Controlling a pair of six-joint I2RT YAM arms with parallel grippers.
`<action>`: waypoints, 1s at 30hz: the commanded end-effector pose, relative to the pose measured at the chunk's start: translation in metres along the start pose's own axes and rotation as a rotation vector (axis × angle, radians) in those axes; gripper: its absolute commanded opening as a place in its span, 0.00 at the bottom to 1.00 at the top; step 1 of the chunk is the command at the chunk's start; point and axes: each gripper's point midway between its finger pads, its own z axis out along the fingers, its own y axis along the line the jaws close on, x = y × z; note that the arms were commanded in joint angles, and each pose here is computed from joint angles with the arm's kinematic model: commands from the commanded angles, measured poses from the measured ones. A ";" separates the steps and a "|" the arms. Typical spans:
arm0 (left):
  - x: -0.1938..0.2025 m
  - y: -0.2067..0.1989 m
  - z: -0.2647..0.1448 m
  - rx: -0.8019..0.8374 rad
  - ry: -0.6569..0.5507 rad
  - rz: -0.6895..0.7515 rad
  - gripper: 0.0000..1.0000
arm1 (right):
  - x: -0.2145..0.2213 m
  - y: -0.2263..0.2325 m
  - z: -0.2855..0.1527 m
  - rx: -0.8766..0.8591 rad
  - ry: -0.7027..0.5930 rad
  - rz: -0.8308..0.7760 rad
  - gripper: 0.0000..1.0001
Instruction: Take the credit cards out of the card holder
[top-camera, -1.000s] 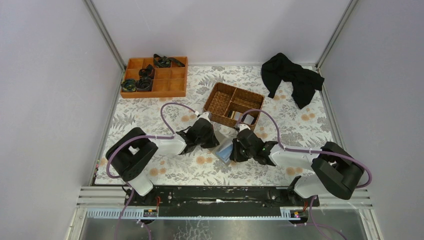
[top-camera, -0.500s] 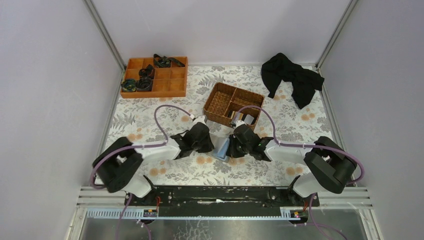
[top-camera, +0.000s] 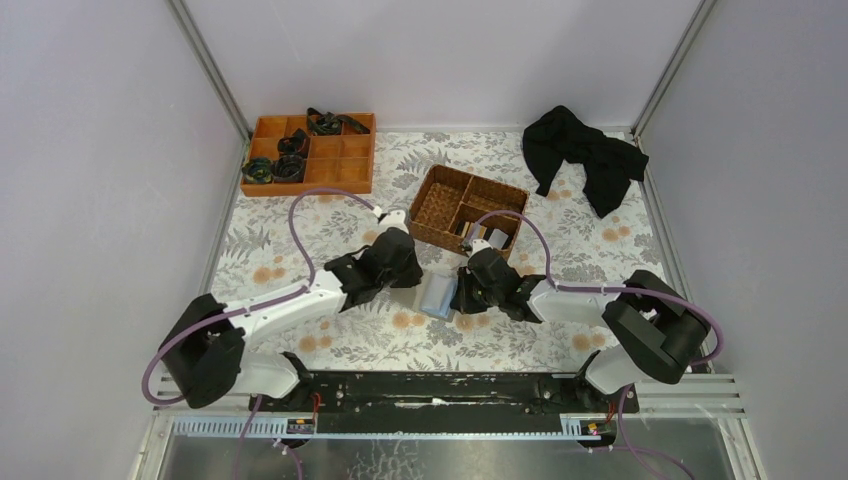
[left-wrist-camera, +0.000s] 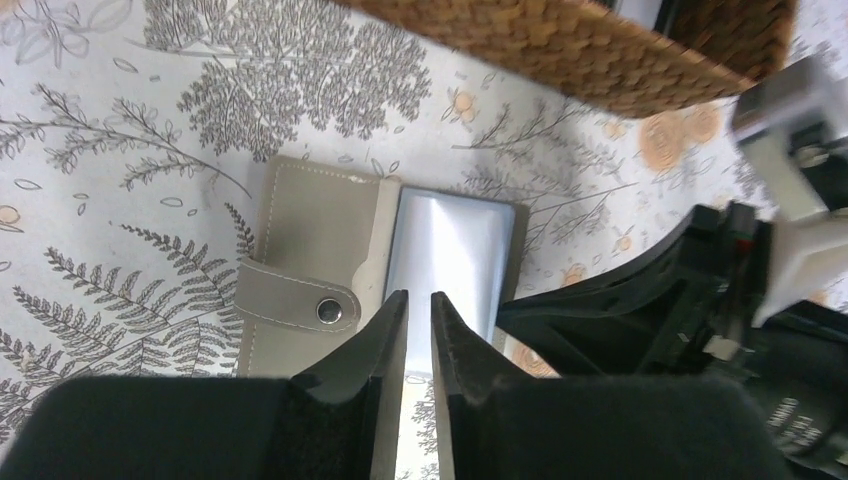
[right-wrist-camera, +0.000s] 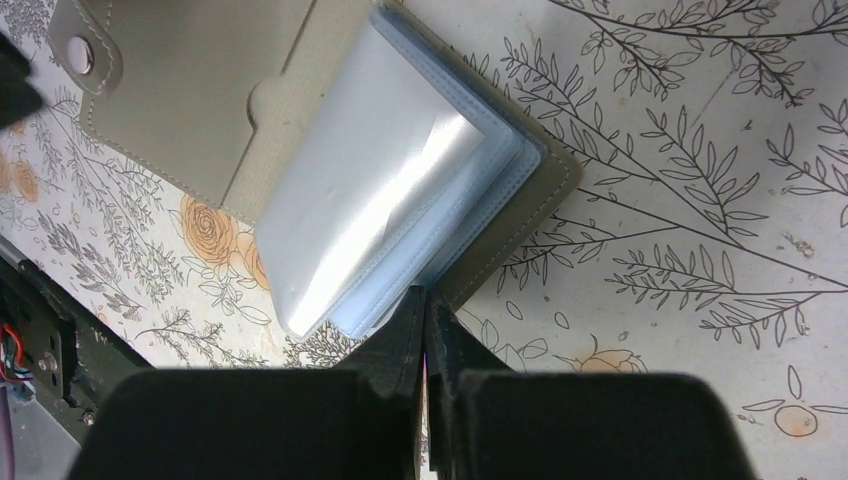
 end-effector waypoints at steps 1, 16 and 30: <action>0.002 -0.011 0.005 0.055 0.009 0.053 0.20 | -0.005 -0.002 0.003 -0.006 -0.016 0.012 0.02; 0.040 0.075 0.019 -0.330 0.110 0.151 0.11 | 0.000 -0.007 0.010 -0.013 0.006 0.028 0.01; 0.106 0.103 0.029 -0.349 0.264 0.115 0.00 | -0.003 -0.004 0.015 -0.033 0.023 0.028 0.01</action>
